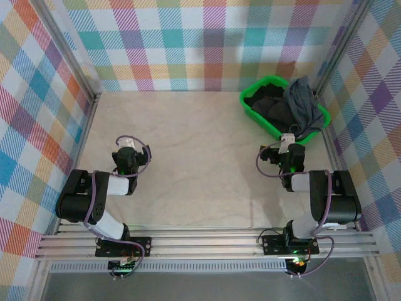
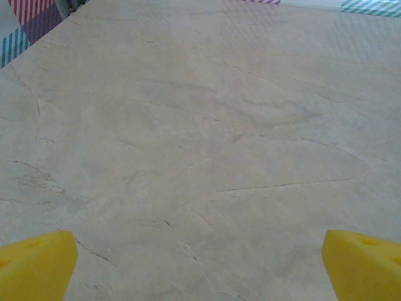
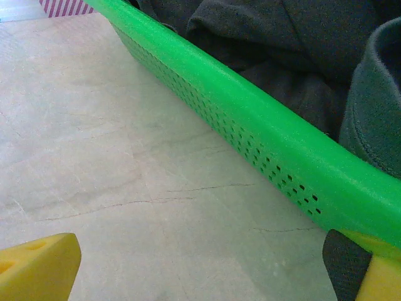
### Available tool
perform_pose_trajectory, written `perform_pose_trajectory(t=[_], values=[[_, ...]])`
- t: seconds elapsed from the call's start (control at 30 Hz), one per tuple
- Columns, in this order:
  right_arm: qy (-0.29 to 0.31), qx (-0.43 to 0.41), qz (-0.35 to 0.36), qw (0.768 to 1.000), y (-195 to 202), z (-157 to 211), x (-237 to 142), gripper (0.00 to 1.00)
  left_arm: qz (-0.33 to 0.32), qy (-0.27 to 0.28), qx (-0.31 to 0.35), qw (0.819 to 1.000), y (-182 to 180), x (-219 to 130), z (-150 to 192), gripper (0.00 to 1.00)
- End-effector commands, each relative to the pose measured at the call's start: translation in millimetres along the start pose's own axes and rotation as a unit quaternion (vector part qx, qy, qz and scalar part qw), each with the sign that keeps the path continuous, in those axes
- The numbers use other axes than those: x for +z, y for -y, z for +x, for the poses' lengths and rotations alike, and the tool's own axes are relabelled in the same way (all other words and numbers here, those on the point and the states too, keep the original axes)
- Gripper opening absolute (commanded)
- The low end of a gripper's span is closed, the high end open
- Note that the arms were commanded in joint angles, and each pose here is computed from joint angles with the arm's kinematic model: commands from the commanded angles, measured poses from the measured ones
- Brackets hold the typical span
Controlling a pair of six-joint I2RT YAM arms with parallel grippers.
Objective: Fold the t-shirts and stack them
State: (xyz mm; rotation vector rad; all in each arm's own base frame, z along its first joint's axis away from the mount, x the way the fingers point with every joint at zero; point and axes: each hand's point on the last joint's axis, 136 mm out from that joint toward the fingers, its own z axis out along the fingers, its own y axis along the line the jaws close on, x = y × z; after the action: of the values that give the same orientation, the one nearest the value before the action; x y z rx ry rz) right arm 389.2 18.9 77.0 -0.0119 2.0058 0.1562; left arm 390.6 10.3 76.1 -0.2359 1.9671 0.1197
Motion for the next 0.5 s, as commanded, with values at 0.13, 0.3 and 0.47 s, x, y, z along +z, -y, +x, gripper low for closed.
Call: perform_pose_trajectory(t=[0.13, 0.3, 0.47], values=[[0.027, -0.012, -0.008, 1.0, -4.1, -16.3, 1.7, 1.0, -0.002, 0.014, 0.003, 1.0, 0.0, -1.4, -7.1, 1.0], [0.027, -0.012, -0.008, 1.0, -4.1, -16.6, 1.5, 1.0, -0.003, 0.013, 0.003, 1.0, -0.5, -1.4, -6.5, 1.0], [0.027, -0.012, -0.008, 1.0, -4.1, -16.3, 1.7, 1.0, -0.003, 0.013, 0.003, 1.0, -0.6, -1.4, -6.7, 1.0]])
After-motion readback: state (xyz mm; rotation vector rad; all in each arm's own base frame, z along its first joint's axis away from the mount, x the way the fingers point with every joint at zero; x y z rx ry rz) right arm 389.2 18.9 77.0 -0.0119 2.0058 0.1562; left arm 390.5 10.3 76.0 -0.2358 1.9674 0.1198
